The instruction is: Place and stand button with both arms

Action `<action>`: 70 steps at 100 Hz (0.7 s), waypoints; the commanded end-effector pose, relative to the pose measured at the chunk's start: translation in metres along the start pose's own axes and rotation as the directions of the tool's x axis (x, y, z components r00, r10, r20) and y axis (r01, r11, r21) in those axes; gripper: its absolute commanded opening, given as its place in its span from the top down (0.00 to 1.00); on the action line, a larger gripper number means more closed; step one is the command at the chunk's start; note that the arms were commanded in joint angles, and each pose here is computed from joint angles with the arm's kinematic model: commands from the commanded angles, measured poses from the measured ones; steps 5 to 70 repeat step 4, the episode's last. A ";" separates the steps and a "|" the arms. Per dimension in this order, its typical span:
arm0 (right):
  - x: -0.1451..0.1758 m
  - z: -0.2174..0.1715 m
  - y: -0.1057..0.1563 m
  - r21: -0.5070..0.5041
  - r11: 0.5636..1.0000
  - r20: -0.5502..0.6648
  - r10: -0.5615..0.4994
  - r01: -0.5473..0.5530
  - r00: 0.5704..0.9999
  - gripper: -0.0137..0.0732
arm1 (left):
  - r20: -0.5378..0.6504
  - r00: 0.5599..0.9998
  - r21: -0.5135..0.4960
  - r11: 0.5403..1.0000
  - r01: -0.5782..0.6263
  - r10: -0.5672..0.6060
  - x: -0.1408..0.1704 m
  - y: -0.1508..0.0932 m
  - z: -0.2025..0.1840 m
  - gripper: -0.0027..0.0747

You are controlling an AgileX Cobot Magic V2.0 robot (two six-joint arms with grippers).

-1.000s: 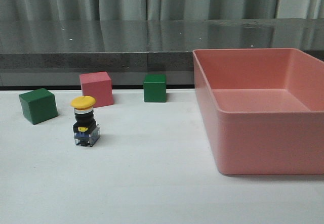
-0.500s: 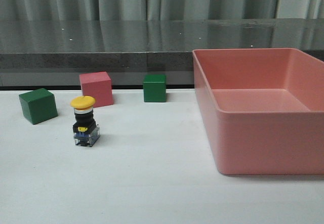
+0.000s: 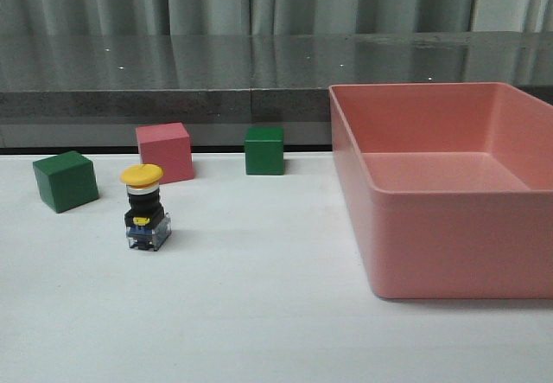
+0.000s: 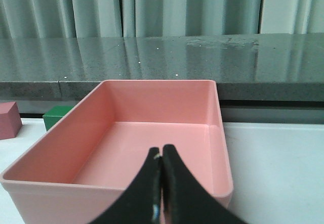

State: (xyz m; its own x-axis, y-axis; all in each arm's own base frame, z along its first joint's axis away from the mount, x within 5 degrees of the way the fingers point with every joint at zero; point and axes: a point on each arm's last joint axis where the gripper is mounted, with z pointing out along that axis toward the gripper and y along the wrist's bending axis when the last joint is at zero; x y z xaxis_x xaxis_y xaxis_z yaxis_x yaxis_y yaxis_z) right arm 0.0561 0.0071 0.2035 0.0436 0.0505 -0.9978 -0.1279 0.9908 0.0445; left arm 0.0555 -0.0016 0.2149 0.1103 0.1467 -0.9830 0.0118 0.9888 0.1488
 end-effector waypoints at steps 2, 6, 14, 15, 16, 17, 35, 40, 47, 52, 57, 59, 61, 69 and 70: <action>-0.013 -0.002 0.001 -0.008 1.000 0.119 0.007 -0.006 0.993 0.91 | 0.066 0.998 -0.003 1.000 0.014 -0.013 0.006 -0.002 -0.002 0.99; -0.013 -0.002 0.001 -0.008 1.000 0.119 0.007 -0.006 0.993 0.91 | 0.066 0.998 -0.003 1.000 0.014 -0.013 0.006 -0.002 -0.002 0.99; -0.013 -0.002 0.001 -0.008 1.000 0.119 0.007 -0.006 0.993 0.91 | 0.066 0.998 -0.003 1.000 0.014 -0.013 0.006 -0.002 -0.002 0.99; -0.013 -0.002 0.001 -0.008 1.000 0.119 0.007 -0.006 0.993 0.91 | 0.066 0.998 -0.003 1.000 0.014 -0.013 0.006 -0.002 -0.002 0.99; -0.013 -0.002 0.001 -0.008 1.000 0.119 0.007 -0.006 0.993 0.91 | 0.066 0.998 -0.003 1.000 0.014 -0.013 0.006 -0.002 -0.002 0.99; -0.013 -0.002 0.001 -0.008 1.000 0.119 0.007 -0.006 0.993 0.91 | 0.066 0.998 -0.003 1.000 0.014 -0.013 0.006 -0.002 -0.002 0.99; -0.013 -0.002 0.001 -0.008 1.000 0.119 0.007 -0.006 0.993 0.91 | 0.066 0.998 -0.003 1.000 0.014 -0.013 0.006 -0.002 -0.002 0.99; -0.013 -0.002 0.001 -0.008 1.000 0.119 0.007 -0.006 0.993 0.91 | 0.066 0.998 -0.003 1.000 0.014 -0.013 0.006 -0.002 -0.002 0.99; -0.013 -0.002 0.001 -0.008 1.000 0.119 0.007 -0.006 0.993 0.91 | 0.066 0.998 -0.003 1.000 0.014 -0.013 0.006 -0.002 -0.002 0.99; -0.013 -0.002 0.001 -0.008 1.000 0.119 0.007 -0.006 0.993 0.91 | 0.066 0.998 -0.003 1.000 0.014 -0.013 0.006 -0.002 -0.002 0.99; -0.013 -0.002 0.001 -0.008 1.000 0.119 0.007 -0.006 0.993 0.91 | 0.066 0.998 -0.003 1.000 0.014 -0.013 0.006 -0.002 -0.002 0.99; -0.013 -0.002 0.001 -0.008 1.000 0.119 0.007 -0.006 0.993 0.91 | 0.066 0.998 -0.003 1.000 0.014 -0.013 0.006 -0.002 -0.002 0.99; -0.013 -0.002 0.001 -0.008 1.000 0.119 0.007 -0.006 0.993 0.91 | 0.066 0.998 -0.003 1.000 0.014 -0.013 0.006 -0.002 -0.002 0.99; -0.013 -0.002 0.001 -0.008 1.000 0.119 0.007 -0.006 0.993 0.91 | 0.066 0.998 -0.003 1.000 0.014 -0.013 0.006 -0.002 -0.002 0.99; -0.013 -0.002 0.001 -0.008 1.000 0.119 0.007 -0.006 0.993 0.91 | 0.066 0.998 -0.003 1.000 0.014 -0.013 0.006 -0.002 -0.002 0.99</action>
